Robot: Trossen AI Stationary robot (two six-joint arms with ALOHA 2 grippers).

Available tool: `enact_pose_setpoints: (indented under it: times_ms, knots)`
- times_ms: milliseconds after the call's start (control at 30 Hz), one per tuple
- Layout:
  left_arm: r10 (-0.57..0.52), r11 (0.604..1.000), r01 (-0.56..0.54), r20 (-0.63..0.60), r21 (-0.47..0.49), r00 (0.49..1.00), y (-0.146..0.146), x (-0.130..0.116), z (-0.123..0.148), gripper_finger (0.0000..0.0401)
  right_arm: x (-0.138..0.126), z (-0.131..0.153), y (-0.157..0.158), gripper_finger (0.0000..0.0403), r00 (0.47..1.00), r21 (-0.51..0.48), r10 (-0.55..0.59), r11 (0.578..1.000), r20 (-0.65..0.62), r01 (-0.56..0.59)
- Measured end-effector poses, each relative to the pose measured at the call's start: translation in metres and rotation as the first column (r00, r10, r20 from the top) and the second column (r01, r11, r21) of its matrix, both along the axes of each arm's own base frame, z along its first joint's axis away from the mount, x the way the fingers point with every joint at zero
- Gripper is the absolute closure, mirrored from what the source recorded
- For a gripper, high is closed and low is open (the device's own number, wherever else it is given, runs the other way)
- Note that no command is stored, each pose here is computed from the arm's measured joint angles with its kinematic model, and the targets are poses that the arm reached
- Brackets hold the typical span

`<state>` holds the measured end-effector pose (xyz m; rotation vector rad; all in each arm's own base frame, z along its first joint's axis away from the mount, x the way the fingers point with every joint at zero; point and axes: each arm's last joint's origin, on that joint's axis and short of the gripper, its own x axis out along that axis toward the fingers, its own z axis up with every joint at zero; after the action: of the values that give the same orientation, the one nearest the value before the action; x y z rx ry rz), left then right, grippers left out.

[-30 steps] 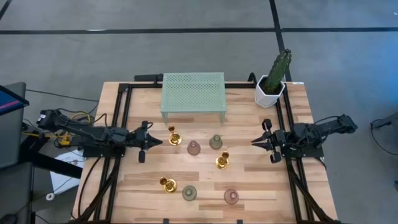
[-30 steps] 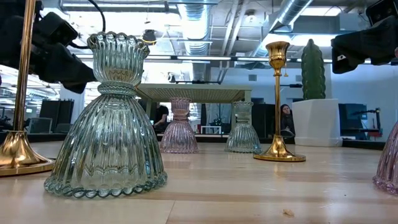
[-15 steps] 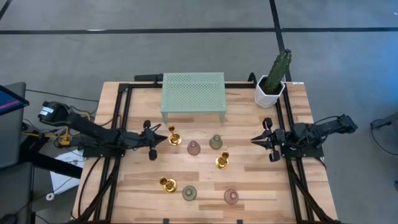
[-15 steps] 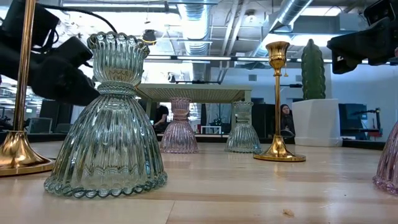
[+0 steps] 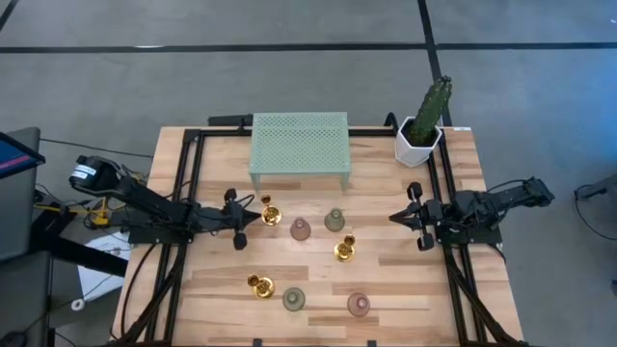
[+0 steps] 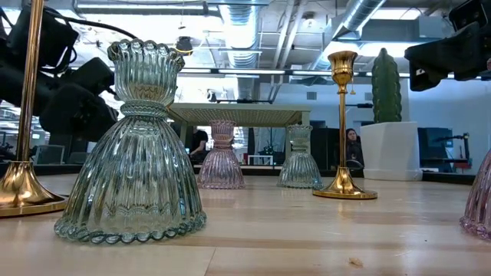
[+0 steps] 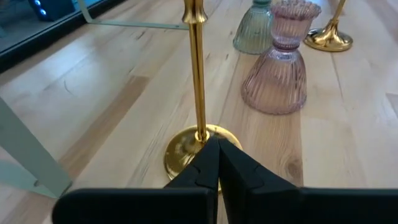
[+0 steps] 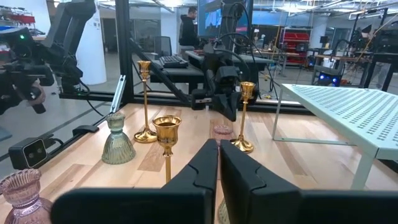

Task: Pick & Place candle stick holders
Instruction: Put the top left gold candle holder on the shelf

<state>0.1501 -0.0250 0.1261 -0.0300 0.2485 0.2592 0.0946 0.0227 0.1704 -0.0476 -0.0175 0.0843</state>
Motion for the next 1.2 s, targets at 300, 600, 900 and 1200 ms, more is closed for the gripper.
enact_pose_setpoints:
  times_ms: [300,600,900,1200]
  knots:
    - [0.006,1.000,-0.004,0.087,-0.025,0.996,0.000,0.003,0.007,0.0309,0.000,0.000,0.000,0.0395,1.000,0.000,0.000,1.000,0.000,0.000]
    - [0.071,0.996,-0.067,0.074,-0.052,0.995,0.007,0.012,0.006,0.0229,0.000,0.000,0.000,0.0395,1.000,0.000,0.000,1.000,0.000,0.000]
    - [0.112,0.993,-0.110,0.028,-0.039,0.993,0.011,0.033,0.006,0.0218,0.000,0.000,0.000,0.0395,1.000,0.000,0.000,1.000,0.000,0.000]
    - [0.110,0.993,-0.110,0.010,-0.034,0.994,0.009,0.046,0.005,0.0246,0.000,0.000,0.000,0.0395,1.000,0.000,0.000,1.000,0.000,0.000]
